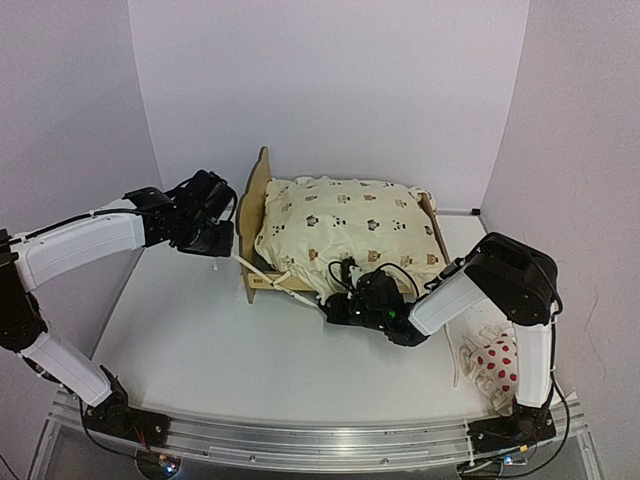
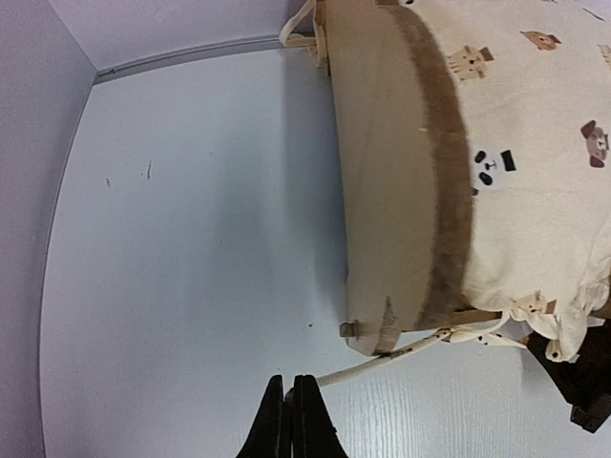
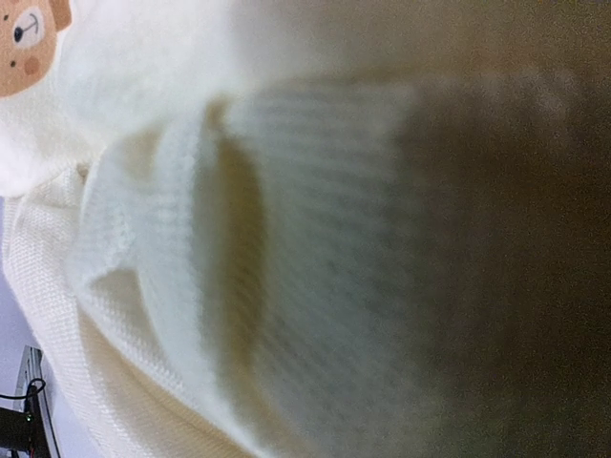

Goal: Set up the pet bed

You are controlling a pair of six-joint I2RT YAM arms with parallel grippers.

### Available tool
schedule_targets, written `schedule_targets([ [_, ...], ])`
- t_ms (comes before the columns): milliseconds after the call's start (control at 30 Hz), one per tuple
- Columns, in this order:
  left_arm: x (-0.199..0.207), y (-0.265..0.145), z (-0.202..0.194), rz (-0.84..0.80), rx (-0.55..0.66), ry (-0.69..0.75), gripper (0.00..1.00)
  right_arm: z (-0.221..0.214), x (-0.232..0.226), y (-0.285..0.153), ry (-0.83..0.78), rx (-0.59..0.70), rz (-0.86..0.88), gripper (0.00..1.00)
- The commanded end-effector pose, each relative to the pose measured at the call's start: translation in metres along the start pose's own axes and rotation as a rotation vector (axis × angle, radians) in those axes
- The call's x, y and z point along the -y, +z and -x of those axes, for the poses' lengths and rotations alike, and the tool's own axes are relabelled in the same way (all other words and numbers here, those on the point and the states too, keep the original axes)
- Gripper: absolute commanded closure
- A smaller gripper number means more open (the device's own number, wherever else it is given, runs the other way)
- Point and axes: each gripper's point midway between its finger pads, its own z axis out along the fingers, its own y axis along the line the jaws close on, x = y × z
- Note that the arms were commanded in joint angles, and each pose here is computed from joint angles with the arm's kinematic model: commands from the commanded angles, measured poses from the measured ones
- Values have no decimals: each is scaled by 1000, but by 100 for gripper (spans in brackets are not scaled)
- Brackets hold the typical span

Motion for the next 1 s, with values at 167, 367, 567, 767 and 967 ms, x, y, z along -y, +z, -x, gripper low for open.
schedule_targets([
  [167,-102,4,-13,216,3,-162,100,-9,14,2,26,-46,-58,100],
  [367,-138,4,-17,358,-5,-229,100,-12,13,6,37,-59,-51,100],
  [567,-141,19,-26,348,-37,-274,100,-19,19,4,54,-85,-67,100],
  [767,-127,16,-20,248,-19,-304,68,-36,11,-4,99,-170,-18,68],
  [967,-115,2,-2,150,20,-308,43,-52,4,-28,135,-276,4,42],
])
